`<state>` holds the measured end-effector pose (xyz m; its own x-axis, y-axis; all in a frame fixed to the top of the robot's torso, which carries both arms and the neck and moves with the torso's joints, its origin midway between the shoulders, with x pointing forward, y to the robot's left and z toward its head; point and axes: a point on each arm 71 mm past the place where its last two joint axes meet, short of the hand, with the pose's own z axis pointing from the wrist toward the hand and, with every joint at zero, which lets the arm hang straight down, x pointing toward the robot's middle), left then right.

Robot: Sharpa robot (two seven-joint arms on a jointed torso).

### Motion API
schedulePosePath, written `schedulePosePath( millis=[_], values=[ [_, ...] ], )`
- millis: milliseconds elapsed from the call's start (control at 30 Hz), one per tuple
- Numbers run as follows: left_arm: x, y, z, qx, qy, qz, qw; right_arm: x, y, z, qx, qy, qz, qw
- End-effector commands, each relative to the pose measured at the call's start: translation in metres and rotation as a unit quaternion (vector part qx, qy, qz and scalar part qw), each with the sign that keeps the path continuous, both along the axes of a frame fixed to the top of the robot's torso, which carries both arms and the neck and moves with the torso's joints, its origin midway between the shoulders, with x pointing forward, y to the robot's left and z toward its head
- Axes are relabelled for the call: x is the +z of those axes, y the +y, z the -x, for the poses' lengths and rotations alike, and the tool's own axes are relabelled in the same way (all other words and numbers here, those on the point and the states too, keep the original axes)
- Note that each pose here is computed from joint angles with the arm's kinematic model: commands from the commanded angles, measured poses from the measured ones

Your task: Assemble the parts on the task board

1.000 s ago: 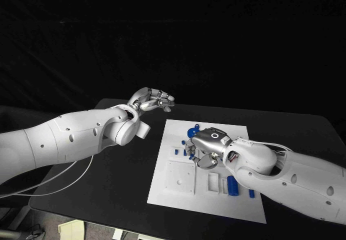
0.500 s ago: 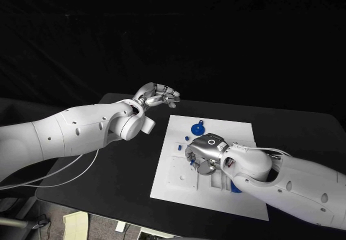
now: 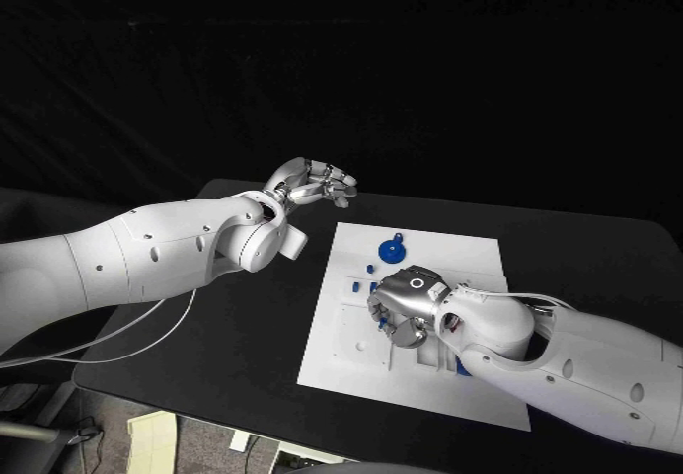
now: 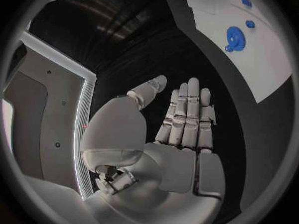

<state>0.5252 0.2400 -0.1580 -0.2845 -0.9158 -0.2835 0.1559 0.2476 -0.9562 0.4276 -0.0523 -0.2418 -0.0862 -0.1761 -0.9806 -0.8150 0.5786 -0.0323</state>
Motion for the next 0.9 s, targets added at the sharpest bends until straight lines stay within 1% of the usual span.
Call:
schedulePosePath(
  millis=[33, 533, 900],
  values=[
    [0.0024, -0.0013, -0.0001, -0.001, -0.005, 0.004, 1.000, -0.0026, -0.0002, 0.0006, 0.002, -0.001, 0.014, 1.000],
    [0.0023, -0.0006, 0.0000, -0.001, -0.004, 0.004, 1.000, -0.0075, 0.0006, 0.0018, 0.002, 0.004, 0.016, 1.000],
    [0.0024, -0.0001, 0.0000, 0.000, -0.004, 0.004, 1.000, -0.0088, 0.0010, 0.0013, 0.004, 0.006, 0.016, 1.000]
  ],
)
